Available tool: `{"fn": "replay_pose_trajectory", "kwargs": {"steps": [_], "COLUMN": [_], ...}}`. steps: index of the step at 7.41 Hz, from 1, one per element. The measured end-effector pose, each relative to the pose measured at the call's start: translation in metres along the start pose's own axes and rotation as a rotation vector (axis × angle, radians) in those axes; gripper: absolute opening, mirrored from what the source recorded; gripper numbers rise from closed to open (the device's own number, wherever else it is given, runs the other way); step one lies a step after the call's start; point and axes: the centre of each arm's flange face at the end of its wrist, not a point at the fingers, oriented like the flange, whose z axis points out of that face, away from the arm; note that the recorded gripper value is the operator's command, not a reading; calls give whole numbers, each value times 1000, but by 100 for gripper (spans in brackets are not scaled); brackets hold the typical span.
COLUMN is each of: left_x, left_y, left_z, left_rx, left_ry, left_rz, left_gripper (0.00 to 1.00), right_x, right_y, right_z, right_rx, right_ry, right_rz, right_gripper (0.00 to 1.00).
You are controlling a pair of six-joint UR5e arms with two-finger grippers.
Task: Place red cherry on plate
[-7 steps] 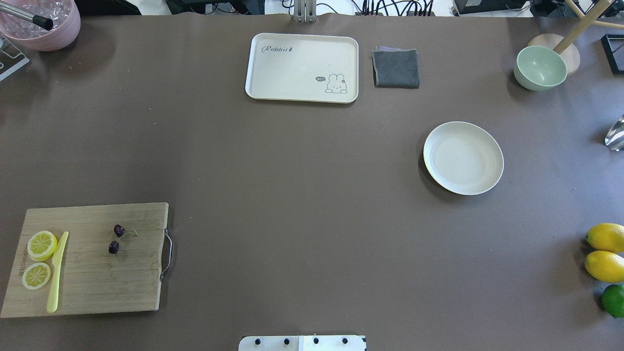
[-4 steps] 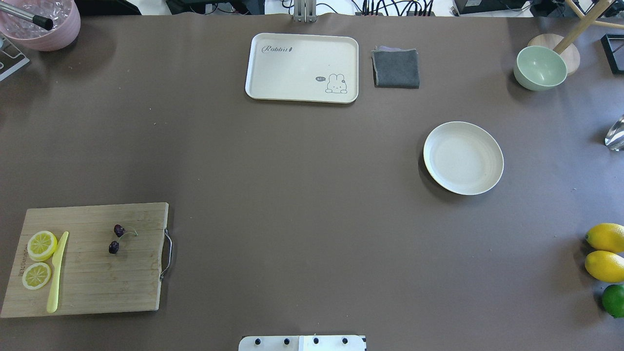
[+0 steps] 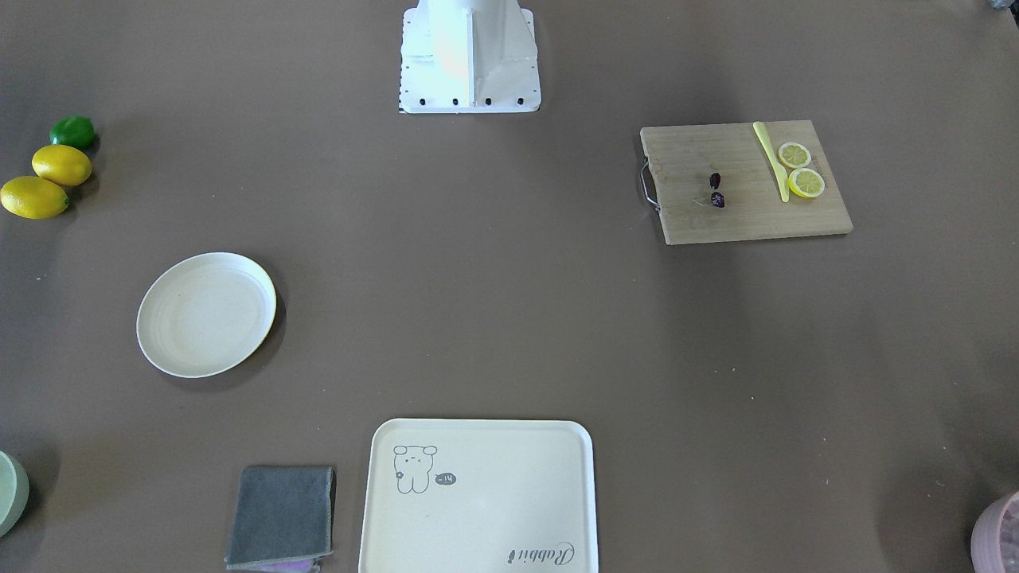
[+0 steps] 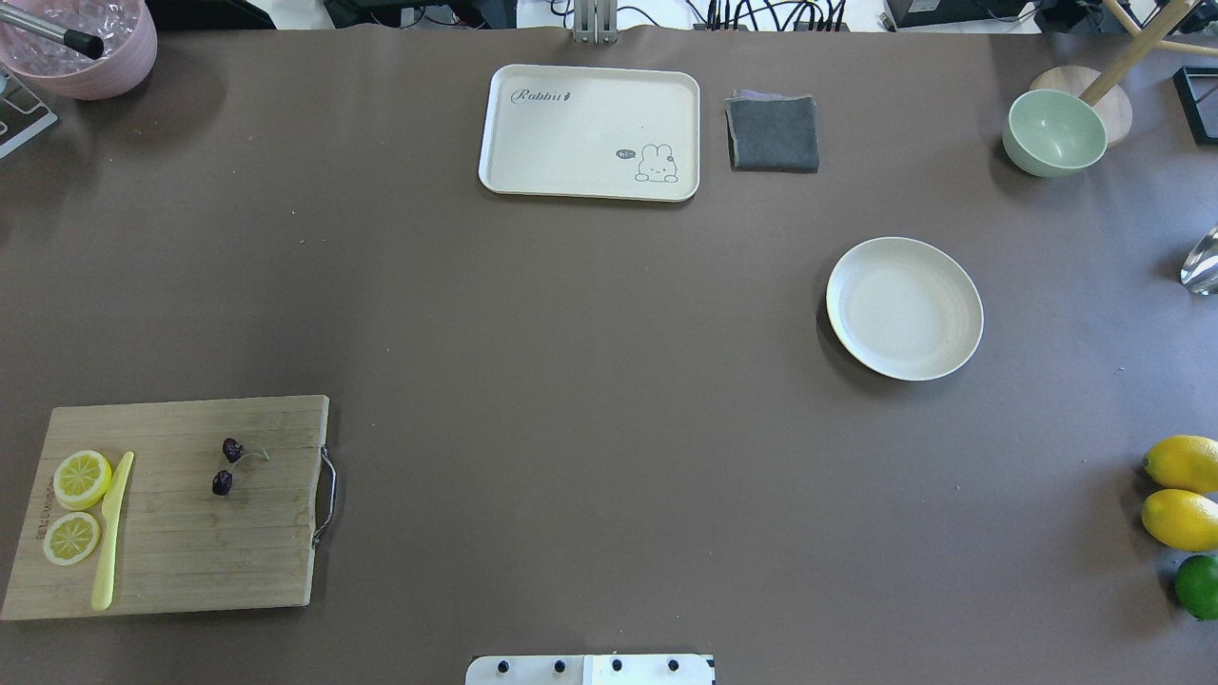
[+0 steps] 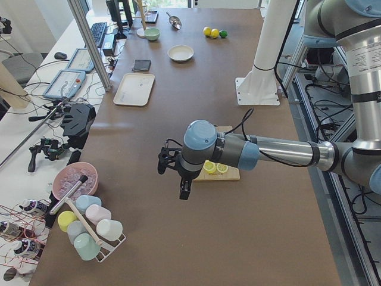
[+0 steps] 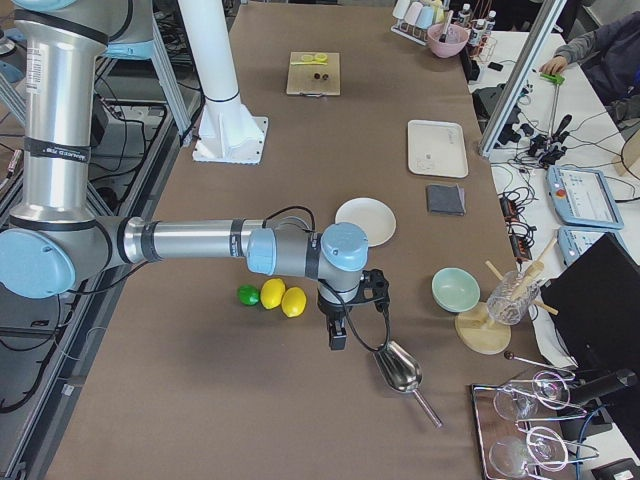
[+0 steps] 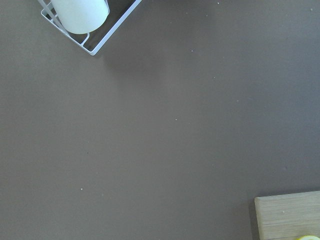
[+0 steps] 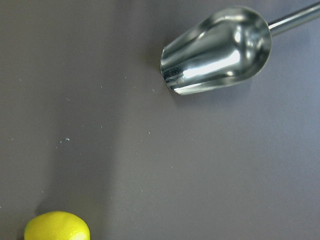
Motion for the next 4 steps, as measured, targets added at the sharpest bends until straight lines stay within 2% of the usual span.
{"fn": "replay_pose_trajectory", "kwargs": {"steps": [1,2,3,4], "left_x": [5,9,9,6], "left_y": [-6,-17,-36,-49], "left_z": [-5,-9,-10,-6], "left_rx": [67,132,182,204], "left_ry": [6,5,-3,-5], "left_rz": [61,120,156,162], "left_gripper": [98,98,98,98], "right_x": [-12,-23,-27,-27], "right_y": [-9,-18,-24,-25], "right_z": [-17,-32,-39,-39], "right_rx": [64,149,219,259], "right_ry": [16,36,47,43], "right_rz": [-52,-120,-150,-127], "right_gripper": [100,100,100,100]}}
